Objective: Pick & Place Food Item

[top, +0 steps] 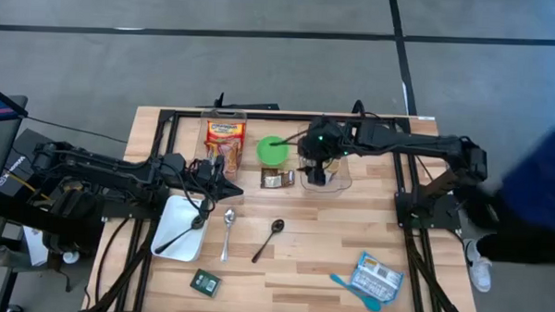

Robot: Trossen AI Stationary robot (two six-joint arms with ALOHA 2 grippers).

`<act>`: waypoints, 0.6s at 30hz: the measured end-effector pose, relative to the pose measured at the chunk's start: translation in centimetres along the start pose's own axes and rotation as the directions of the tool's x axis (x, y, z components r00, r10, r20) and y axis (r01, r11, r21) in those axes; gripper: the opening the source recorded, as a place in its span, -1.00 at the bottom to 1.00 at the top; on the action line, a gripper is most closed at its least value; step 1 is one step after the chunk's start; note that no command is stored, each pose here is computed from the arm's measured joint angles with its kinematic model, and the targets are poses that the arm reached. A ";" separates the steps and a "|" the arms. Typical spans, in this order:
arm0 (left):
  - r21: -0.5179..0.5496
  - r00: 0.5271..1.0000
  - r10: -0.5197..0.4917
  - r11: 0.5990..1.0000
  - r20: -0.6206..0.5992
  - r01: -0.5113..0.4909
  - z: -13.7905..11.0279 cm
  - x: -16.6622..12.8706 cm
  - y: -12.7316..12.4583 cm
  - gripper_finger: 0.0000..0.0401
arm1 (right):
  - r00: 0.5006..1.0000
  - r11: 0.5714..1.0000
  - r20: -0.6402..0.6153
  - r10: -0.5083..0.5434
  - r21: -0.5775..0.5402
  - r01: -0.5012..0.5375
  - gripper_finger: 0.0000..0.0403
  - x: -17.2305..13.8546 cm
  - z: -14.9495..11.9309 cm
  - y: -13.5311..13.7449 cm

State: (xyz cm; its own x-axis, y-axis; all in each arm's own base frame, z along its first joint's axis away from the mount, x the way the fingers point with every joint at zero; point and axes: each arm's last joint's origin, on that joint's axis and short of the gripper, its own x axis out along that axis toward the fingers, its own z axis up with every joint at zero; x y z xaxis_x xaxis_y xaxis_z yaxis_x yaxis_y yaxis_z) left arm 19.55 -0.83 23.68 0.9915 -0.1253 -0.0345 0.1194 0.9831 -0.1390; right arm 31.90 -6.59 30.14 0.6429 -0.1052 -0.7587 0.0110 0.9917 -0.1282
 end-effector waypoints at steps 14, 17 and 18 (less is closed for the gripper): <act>0.000 1.000 0.000 1.000 0.000 0.000 0.0 0.0 0.0 -1.00 | 0.995 0.995 -0.012 0.096 0.022 -0.096 0.52 0.2 0.6 4.8; 0.000 1.000 0.000 1.000 0.000 0.000 0.0 0.0 0.0 -1.00 | 0.991 0.991 -0.063 0.121 0.056 -0.118 0.52 0.1 0.2 5.9; 0.000 1.000 0.000 1.000 0.000 0.000 0.0 0.0 0.0 -1.00 | 0.988 0.990 -0.081 0.130 0.064 -0.125 0.52 0.0 0.1 6.3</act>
State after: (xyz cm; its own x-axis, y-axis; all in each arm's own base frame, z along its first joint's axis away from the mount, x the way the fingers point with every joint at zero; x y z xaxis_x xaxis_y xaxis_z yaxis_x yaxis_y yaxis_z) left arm 19.55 -0.82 23.68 0.9915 -0.1252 -0.0344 0.1193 0.9831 -0.1392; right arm 32.05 -0.39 29.35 0.5745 0.0186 -0.8183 -0.0202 0.9998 0.0085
